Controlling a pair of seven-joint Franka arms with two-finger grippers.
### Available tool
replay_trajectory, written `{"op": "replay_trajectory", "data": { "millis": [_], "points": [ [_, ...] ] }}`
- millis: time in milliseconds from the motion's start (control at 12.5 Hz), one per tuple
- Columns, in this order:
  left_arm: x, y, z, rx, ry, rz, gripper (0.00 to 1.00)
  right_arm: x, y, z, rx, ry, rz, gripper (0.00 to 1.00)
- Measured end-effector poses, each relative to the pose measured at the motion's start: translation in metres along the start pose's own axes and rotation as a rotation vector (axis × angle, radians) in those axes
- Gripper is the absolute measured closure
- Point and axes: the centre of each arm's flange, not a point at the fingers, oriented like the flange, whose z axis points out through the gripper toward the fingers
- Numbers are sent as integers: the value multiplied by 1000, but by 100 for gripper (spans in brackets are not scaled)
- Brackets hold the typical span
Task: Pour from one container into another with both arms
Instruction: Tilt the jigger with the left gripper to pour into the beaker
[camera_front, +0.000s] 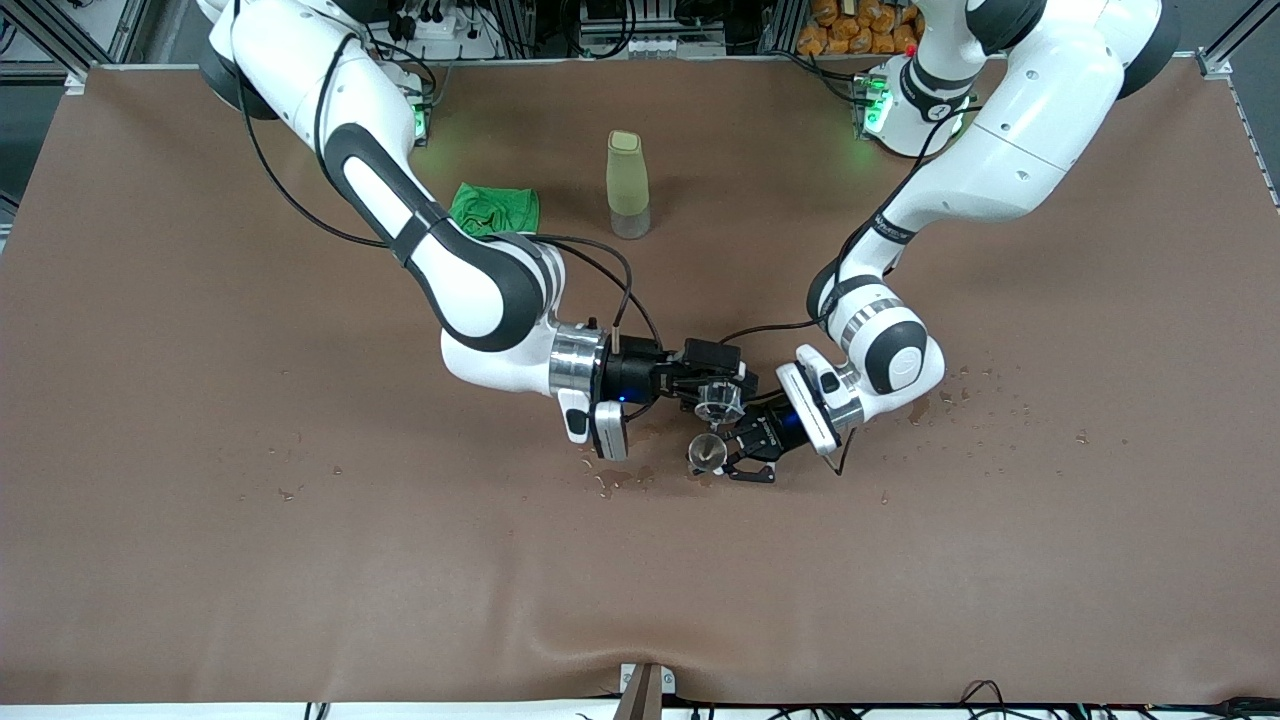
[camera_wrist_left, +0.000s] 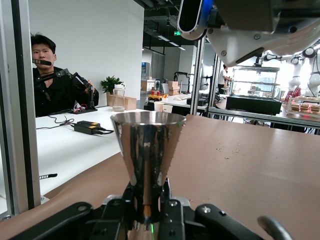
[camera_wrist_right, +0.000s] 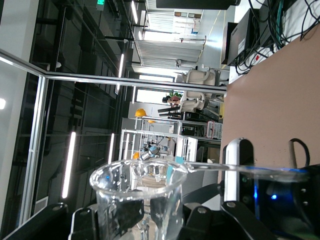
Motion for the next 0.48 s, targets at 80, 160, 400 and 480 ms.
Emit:
{"op": "replay_trajectory", "data": {
  "millis": [80, 160, 400, 480],
  "points": [
    [-1, 0, 0, 0, -1, -1, 79, 0, -1, 1, 2, -1, 12, 85],
    [-2, 0, 0, 0, -1, -2, 79, -1, -1, 1, 2, -1, 24, 85],
    [-3, 0, 0, 0, -2, -3, 79, 3, -1, 1, 6, 5, 56, 85],
    [-3, 0, 0, 0, -2, -3, 79, 5, -1, 0, 8, 8, 67, 85]
  ]
}}
